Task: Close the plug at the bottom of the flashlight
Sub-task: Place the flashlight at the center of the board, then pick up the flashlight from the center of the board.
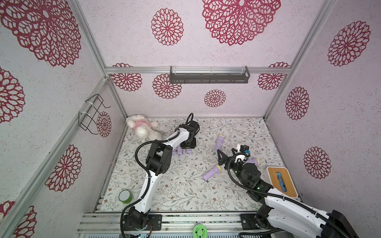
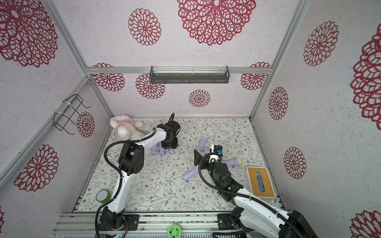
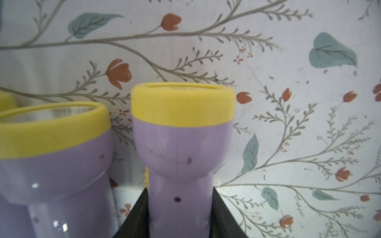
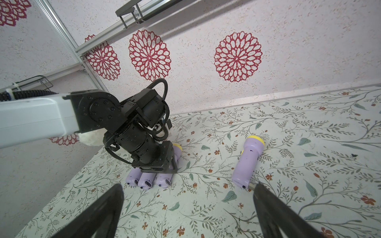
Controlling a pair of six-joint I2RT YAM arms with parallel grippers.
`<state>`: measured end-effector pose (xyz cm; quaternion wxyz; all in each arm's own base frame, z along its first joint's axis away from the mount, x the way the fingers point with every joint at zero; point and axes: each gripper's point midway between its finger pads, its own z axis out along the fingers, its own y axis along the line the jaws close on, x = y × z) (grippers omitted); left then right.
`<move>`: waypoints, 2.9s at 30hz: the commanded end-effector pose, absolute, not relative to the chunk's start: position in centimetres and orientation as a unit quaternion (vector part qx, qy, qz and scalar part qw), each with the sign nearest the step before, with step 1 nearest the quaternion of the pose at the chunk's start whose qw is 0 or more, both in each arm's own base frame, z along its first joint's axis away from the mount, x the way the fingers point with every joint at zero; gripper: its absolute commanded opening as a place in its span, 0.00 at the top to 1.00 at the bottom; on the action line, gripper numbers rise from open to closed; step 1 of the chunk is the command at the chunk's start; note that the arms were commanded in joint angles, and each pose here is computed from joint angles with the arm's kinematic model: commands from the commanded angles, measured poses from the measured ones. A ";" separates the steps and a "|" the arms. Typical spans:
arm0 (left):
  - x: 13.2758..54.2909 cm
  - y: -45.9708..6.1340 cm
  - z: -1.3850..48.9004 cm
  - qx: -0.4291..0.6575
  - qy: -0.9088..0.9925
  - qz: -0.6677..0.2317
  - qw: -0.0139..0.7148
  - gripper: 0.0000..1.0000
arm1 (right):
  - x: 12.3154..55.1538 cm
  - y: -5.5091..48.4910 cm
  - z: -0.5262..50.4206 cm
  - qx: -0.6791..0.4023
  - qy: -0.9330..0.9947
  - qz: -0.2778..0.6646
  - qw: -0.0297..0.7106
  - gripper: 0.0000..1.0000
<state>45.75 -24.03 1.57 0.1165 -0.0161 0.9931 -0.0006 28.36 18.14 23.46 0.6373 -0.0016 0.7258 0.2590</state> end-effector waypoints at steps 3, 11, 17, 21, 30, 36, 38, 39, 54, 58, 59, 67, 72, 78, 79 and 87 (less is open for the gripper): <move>45.0 -23.7 0.5 -0.016 0.996 0.009 0.092 0.93 | 28.4 18.1 25.0 0.010 0.706 0.277 0.652 0.01; 45.0 -23.8 0.6 -0.011 0.996 0.012 0.092 0.67 | 28.4 18.0 25.0 0.013 0.706 0.276 0.652 0.01; 45.2 -23.7 1.0 -0.007 0.995 0.016 0.095 0.54 | 28.4 17.9 25.0 0.014 0.706 0.275 0.653 0.01; 45.3 -24.0 1.2 -0.006 0.995 0.015 0.096 0.47 | 28.4 17.9 25.0 0.015 0.705 0.276 0.653 0.01; 45.9 -24.9 2.5 0.004 0.994 0.010 0.109 0.42 | 28.3 17.7 25.0 0.017 0.703 0.276 0.655 0.01; 46.3 -25.1 4.1 0.005 0.992 0.009 0.123 0.41 | 28.3 17.7 25.0 0.017 0.703 0.276 0.655 0.01; 46.4 -25.2 4.8 0.006 0.992 0.008 0.128 0.40 | 28.3 17.8 25.0 0.016 0.703 0.277 0.655 0.01; 46.5 -25.2 5.2 0.005 0.991 0.007 0.132 0.40 | 28.3 17.7 25.1 0.017 0.702 0.278 0.656 0.01; 46.3 -26.7 12.1 0.029 0.980 -0.003 0.197 0.25 | 28.3 17.4 25.0 0.022 0.701 0.271 0.659 0.01; 45.4 -27.4 13.2 0.047 0.977 -0.008 0.209 0.18 | 28.3 16.7 25.1 0.035 0.699 0.263 0.665 0.01; 45.1 -27.8 13.4 0.056 0.975 -0.010 0.214 0.16 | 28.3 16.4 25.2 0.041 0.698 0.259 0.666 0.01; 41.7 -30.0 14.0 0.149 0.957 -0.023 0.247 0.03 | 28.1 14.9 25.8 0.066 0.690 0.246 0.678 0.01; 39.0 -31.2 14.1 0.197 0.946 -0.043 0.254 0.03 | 28.1 14.4 26.5 0.074 0.694 0.239 0.675 0.01; 35.7 -32.4 15.0 0.241 0.928 -0.087 0.271 0.03 | 28.2 13.5 27.2 0.091 0.707 0.234 0.661 0.01; 35.4 -32.5 14.9 0.244 0.927 -0.093 0.270 0.03 | 28.3 13.4 27.2 0.094 0.712 0.231 0.657 0.01; 31.7 -34.1 13.5 0.291 0.912 -0.124 0.260 0.03 | 28.8 11.5 26.8 0.134 0.755 0.191 0.613 0.01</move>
